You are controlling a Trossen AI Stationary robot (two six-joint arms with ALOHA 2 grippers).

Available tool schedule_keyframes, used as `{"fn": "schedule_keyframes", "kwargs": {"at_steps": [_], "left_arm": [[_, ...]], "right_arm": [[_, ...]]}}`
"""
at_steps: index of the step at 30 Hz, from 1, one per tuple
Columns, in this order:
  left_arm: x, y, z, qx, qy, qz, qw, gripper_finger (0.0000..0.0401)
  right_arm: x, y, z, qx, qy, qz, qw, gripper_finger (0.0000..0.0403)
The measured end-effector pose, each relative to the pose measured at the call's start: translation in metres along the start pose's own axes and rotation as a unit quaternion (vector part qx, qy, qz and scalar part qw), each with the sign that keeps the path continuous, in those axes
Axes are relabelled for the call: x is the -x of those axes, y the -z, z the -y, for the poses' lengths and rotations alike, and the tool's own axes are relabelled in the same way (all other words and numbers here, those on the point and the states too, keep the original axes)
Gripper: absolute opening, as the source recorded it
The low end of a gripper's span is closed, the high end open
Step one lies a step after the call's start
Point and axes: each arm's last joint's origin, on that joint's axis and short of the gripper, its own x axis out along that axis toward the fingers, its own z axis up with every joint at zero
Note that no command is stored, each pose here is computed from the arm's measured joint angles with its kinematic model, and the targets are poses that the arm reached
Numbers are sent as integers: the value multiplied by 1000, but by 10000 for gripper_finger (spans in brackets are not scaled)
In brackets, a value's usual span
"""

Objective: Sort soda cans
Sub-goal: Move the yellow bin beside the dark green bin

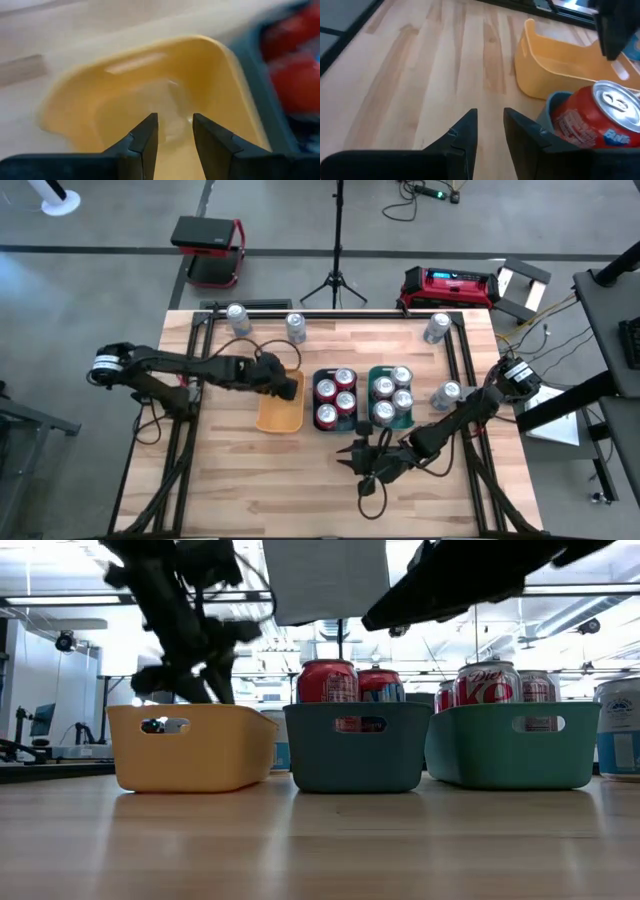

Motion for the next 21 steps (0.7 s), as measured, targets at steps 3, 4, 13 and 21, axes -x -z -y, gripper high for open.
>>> {"fn": "schedule_keyframes", "kwargs": {"at_steps": [3,4,13,21], "left_arm": [[-6,-5,-9,14,-18,1,1000,107],[-6,-6,-10,16,-19,1,1000,107],[-3,-12,-10,27,-55,45,997,97],[-4,-14,-18,34,-89,34,995,82]], "right_arm": [[0,-1,-1,-1,-6,1,1000,77],[0,-1,-1,-1,-6,1,1000,73],[1,0,-2,-4,-13,-2,1000,57],[1,1,-4,-7,-23,-5,1000,71]]}}
